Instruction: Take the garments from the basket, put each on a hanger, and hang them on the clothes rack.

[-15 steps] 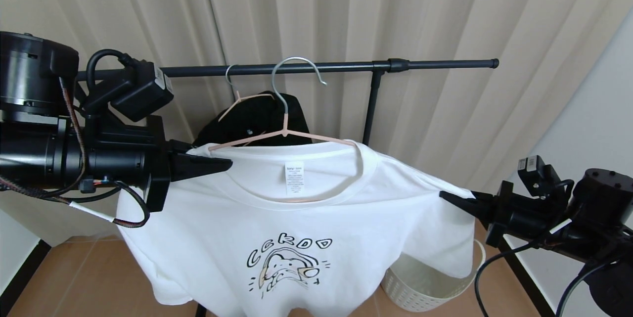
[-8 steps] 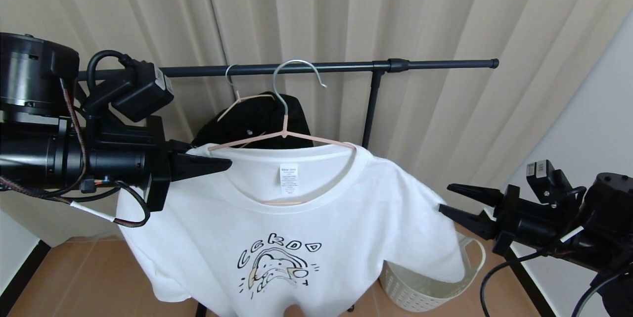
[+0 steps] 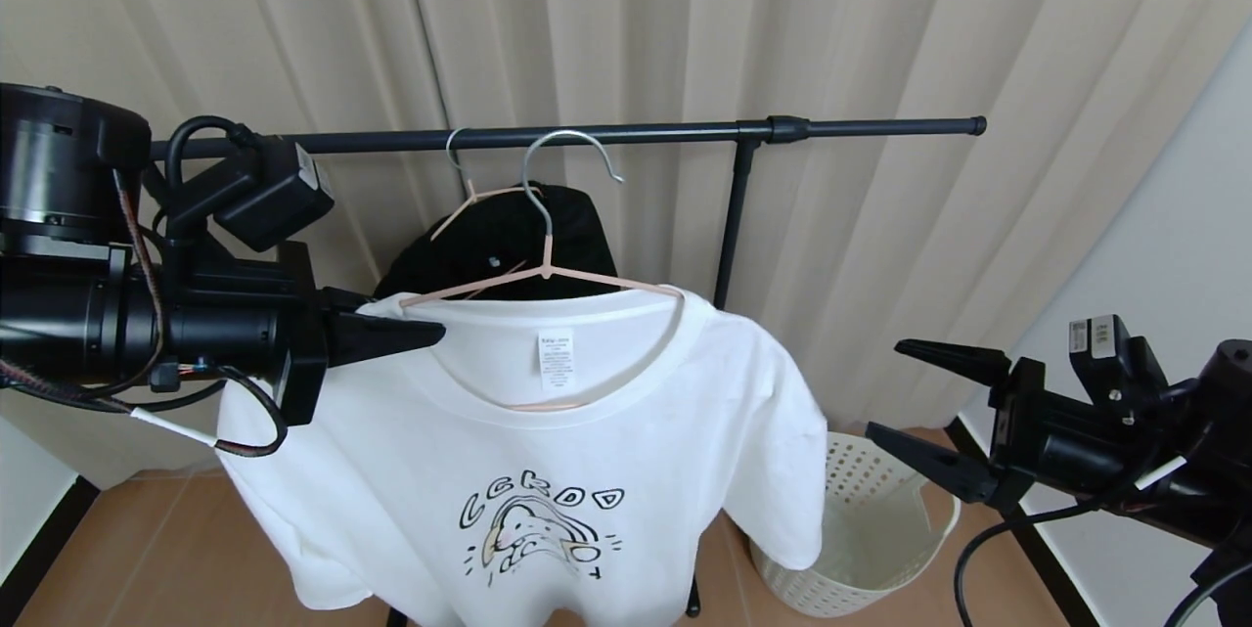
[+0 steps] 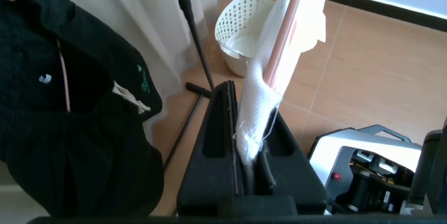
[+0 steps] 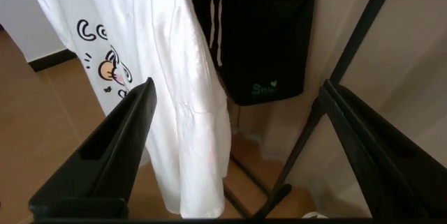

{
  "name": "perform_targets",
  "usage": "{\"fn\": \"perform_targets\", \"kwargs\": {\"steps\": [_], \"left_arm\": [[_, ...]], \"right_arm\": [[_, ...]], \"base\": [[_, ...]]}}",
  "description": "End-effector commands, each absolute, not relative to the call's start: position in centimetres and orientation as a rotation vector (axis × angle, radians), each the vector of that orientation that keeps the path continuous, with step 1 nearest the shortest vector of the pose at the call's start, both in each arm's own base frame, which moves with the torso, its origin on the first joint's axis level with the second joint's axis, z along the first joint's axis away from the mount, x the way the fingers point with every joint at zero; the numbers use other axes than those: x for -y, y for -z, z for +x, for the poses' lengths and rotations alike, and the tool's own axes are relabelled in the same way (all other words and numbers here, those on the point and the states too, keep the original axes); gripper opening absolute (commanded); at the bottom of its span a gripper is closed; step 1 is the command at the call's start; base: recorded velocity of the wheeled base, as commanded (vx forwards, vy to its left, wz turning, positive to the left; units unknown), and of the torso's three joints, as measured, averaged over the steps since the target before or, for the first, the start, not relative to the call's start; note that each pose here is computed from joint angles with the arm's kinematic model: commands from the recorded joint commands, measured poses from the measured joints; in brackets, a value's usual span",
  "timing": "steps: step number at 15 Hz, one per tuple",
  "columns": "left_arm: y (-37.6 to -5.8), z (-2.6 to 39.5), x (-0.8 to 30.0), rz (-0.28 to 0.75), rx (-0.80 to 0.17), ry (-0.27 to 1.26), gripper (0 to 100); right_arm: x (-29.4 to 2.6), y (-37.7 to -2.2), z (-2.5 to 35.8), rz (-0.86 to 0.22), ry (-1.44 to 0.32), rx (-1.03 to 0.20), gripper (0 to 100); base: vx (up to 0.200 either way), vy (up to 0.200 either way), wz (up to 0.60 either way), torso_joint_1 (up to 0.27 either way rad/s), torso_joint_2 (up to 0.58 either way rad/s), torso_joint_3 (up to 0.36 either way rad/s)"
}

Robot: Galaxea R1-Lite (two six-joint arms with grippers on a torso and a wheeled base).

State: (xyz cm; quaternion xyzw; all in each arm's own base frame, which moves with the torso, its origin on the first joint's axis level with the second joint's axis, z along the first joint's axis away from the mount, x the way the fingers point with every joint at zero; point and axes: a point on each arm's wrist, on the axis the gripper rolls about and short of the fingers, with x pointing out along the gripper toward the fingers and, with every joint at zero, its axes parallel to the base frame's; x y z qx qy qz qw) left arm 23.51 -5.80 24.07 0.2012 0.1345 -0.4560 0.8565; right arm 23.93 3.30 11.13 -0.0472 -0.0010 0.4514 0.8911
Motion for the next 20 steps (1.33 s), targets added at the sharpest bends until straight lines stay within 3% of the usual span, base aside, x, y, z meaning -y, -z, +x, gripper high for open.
{"fn": "perform_targets", "kwargs": {"steps": [1,9,16,20], "left_arm": [[-23.9,23.6,5.3,0.413,-0.294,0.938,0],[-23.9,23.2,5.0,0.328,-0.340,0.905,0],[-23.7,23.6,5.0,0.265,-0.415,0.773,0],[-23.1,26.3,6.2,0.174,-0.417,0.624,0]], "right_arm": [[-3.5,-12.0,23.2,-0.108,-0.947,0.032,100],[-5.0,-13.9,21.6,-0.096,-0.895,0.088,100],[-5.8,-14.6,21.9,-0.063,-0.818,0.048,100],[-5.9,-14.6,21.9,-0.061,-0.820,0.042,100]], "base": [[0.000,0.000,0.00,0.000,0.00,0.000],[0.000,0.000,0.00,0.000,0.00,0.000],[0.000,0.000,0.00,0.000,0.00,0.000],[0.000,0.000,0.00,0.000,0.00,0.000]]}}
